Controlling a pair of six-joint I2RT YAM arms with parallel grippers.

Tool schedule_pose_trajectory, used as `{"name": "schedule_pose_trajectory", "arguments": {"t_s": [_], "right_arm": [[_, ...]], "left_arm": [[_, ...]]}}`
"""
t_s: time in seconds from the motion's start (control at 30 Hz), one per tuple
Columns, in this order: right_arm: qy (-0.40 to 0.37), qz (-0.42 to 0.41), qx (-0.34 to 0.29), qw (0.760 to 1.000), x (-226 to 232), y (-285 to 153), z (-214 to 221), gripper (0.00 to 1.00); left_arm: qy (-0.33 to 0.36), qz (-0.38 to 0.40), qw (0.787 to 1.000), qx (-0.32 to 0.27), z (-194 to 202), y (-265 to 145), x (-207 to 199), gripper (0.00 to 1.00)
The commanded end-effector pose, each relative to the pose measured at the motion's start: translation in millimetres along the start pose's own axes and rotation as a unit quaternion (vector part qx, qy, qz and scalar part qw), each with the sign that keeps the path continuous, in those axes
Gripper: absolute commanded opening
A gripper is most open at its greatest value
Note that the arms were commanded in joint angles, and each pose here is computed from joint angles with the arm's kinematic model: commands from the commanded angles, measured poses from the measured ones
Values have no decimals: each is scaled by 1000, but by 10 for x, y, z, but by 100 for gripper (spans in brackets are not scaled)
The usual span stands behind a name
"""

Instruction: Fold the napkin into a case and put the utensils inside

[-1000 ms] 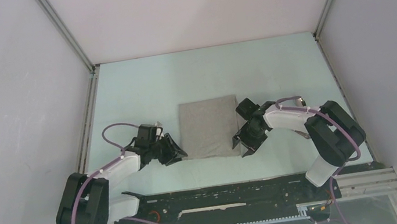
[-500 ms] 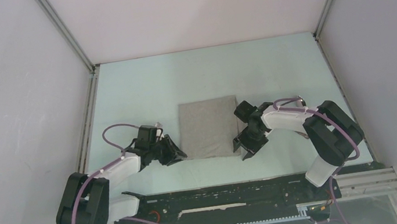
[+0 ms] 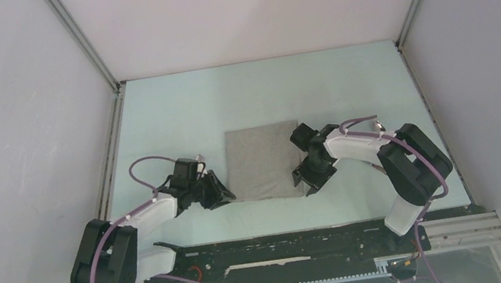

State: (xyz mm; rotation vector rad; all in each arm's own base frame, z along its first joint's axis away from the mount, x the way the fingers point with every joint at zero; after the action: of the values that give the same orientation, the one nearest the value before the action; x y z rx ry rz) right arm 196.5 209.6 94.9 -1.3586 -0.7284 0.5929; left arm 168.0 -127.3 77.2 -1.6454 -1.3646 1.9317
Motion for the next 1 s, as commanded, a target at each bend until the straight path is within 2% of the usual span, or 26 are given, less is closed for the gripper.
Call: {"name": "schedule_pose_trajectory", "arguments": {"t_s": [0.0,0.33,0.63,0.77,0.83,0.93,0.97], "right_arm": [[-5,32,-10,999,-23,76,9,56],[-4,57,-13,998,-68,128,114,54],[-16,60,-29,998,-63,211,39,45],[-29,52,-51,997,-54,182,5,35],[-39,44,-62,996,-43,157,-10,27],[-57,11,-71,996,-6,114,-9,4],[-60,2,-71,996,6,93,-3,0]], "left_arm": [[9,-57,998,8,112,-15,229,35],[10,-53,999,-1,94,-71,179,36],[13,-49,999,-7,99,-118,162,40],[15,-49,999,-15,90,-166,136,48],[16,-46,999,-19,87,-187,122,55],[16,-42,999,-18,98,-189,124,68],[15,-42,999,-14,103,-179,128,70]]}}
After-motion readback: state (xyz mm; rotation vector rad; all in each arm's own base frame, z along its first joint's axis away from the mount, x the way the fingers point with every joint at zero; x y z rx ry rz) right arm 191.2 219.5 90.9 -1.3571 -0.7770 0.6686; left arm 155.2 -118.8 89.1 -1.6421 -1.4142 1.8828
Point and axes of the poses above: each gripper's point midway between its finger pads, its own y axis out along the fingers, its own x axis along the line the jaws close on, z = x × y, the point moved 8 cm from there along -y, back along the fingers, and after that the axes turned 9 degrees about -y, right-handed, at the moved point
